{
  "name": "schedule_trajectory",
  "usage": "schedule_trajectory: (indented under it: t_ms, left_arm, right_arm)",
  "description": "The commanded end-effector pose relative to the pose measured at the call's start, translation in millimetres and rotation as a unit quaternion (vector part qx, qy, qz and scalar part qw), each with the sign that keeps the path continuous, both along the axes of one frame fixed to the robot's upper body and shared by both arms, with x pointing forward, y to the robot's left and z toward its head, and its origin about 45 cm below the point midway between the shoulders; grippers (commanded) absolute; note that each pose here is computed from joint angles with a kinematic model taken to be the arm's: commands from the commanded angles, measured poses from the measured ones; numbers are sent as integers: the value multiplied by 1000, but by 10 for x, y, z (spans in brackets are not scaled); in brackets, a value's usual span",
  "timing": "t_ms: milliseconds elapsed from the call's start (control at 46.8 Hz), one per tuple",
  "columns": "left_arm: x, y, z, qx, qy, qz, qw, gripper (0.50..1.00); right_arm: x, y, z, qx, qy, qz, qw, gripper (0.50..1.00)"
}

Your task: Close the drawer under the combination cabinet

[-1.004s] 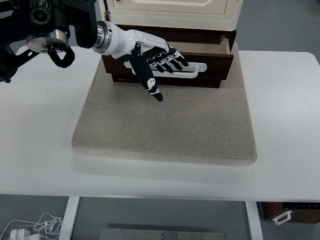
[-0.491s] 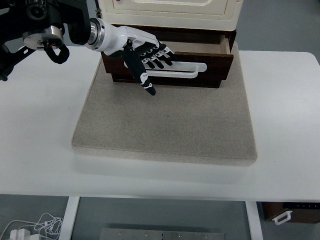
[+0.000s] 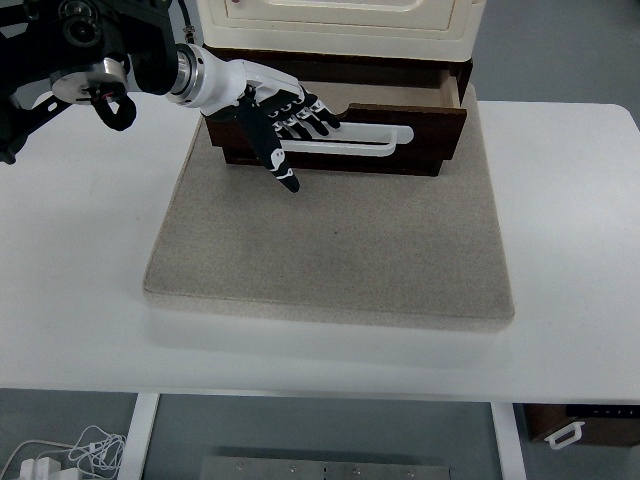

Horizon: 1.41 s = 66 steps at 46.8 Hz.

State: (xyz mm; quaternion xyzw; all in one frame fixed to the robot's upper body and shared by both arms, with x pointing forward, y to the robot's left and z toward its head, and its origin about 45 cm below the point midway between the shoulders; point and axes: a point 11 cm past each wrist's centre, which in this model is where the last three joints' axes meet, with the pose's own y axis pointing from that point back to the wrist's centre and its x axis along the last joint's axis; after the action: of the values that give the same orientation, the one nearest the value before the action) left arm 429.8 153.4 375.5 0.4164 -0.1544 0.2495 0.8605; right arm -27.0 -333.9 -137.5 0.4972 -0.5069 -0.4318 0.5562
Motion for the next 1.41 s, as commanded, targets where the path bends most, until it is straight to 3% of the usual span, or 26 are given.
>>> schedule_trajectory:
  t_ms: [0, 1389]
  left_arm:
    - [38, -21, -18, -1, 1, 4, 1000, 1000]
    - [320, -31, -101, 12, -11, 40, 999, 1000]
  right_arm:
    - [0, -5, 1, -1, 0, 0, 1000, 952]
    - [0, 0, 0, 0, 0, 0, 1000, 952]
